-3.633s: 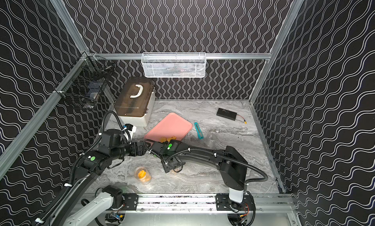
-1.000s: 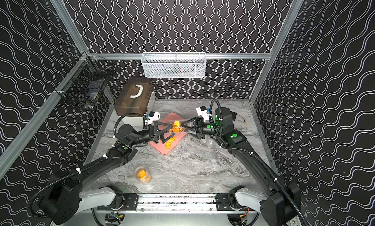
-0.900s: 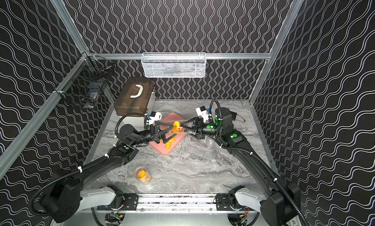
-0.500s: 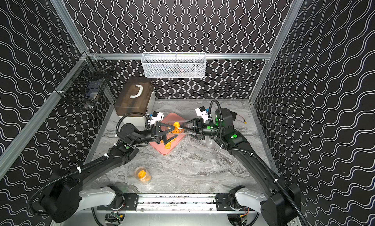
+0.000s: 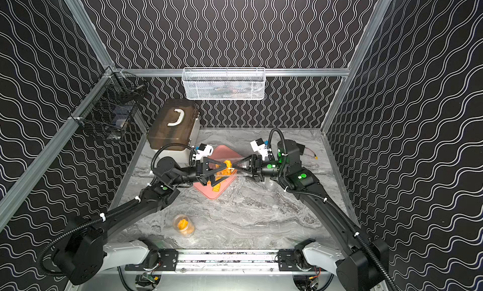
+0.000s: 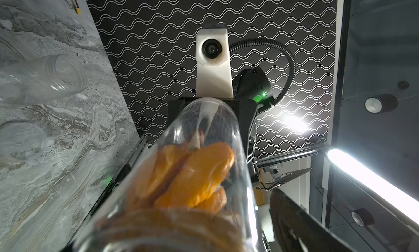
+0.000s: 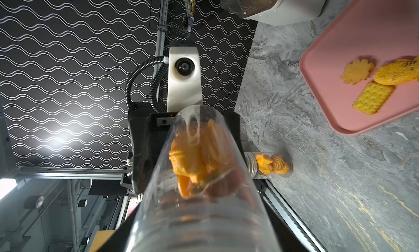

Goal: Pour the cookies out of the jar
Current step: Pick up the jar from the center of the board, then unscrew the lid from the jar.

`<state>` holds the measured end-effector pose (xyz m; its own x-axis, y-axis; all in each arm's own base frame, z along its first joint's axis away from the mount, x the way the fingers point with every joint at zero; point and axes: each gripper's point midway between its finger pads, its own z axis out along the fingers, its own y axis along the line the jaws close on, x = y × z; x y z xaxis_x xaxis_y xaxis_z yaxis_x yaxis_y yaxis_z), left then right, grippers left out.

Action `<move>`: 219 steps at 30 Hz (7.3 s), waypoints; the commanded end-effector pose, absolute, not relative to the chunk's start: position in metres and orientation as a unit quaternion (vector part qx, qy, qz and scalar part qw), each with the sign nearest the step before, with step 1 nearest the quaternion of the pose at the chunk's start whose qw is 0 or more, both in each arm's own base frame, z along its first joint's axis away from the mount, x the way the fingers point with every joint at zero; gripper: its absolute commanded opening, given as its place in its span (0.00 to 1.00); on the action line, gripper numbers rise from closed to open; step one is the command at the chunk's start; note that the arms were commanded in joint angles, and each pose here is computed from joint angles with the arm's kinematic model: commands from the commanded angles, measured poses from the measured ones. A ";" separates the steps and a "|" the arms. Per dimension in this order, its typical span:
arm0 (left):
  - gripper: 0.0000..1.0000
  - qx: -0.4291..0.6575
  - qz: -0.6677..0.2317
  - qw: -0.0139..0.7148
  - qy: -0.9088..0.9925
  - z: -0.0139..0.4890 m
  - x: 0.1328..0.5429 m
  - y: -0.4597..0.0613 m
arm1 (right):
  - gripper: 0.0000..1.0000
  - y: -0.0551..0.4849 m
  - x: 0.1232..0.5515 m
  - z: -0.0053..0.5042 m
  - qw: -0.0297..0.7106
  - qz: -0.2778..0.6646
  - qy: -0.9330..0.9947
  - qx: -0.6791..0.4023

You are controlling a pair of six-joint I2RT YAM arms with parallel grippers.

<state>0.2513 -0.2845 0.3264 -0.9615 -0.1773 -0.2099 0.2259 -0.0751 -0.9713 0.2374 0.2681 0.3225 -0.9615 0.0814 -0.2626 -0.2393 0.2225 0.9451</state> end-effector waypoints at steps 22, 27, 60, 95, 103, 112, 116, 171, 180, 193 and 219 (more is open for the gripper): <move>0.77 0.069 -0.750 0.140 0.642 0.335 0.238 -0.285 | 0.65 0.267 0.235 0.302 0.103 0.589 0.800 -0.055; 0.73 0.067 -0.756 0.135 0.637 0.333 0.239 -0.286 | 0.65 0.267 0.235 0.300 0.102 0.587 0.801 -0.055; 0.85 0.026 -0.769 0.123 0.626 0.326 0.254 -0.286 | 0.65 0.266 0.236 0.296 0.109 0.584 0.802 -0.057; 0.59 0.030 -0.755 0.119 0.645 0.311 0.253 -0.285 | 0.86 0.267 0.246 0.294 0.118 0.582 0.803 -0.041; 0.56 0.028 -0.759 0.118 0.640 0.312 0.254 -0.279 | 0.87 0.254 0.254 0.302 0.136 0.585 0.799 -0.024; 0.54 0.022 -0.757 0.124 0.641 0.312 0.258 -0.268 | 0.84 0.256 0.244 0.314 0.108 0.620 0.776 -0.042; 0.54 0.020 -0.761 0.122 0.637 0.313 0.258 -0.266 | 0.81 0.256 0.242 0.318 0.103 0.631 0.767 -0.043; 0.54 0.009 -0.764 0.119 0.634 0.310 0.258 -0.251 | 0.65 0.248 0.250 0.310 0.147 0.627 0.762 -0.076; 0.53 0.004 -0.771 0.117 0.626 0.309 0.260 -0.249 | 0.65 0.246 0.249 0.311 0.165 0.623 0.758 -0.099; 0.53 0.008 -0.771 0.117 0.626 0.311 0.261 -0.250 | 0.76 0.253 0.252 0.301 0.119 0.640 0.754 -0.090; 0.53 0.009 -0.773 0.113 0.624 0.310 0.264 -0.252 | 0.77 0.264 0.248 0.321 0.109 0.652 0.743 -0.103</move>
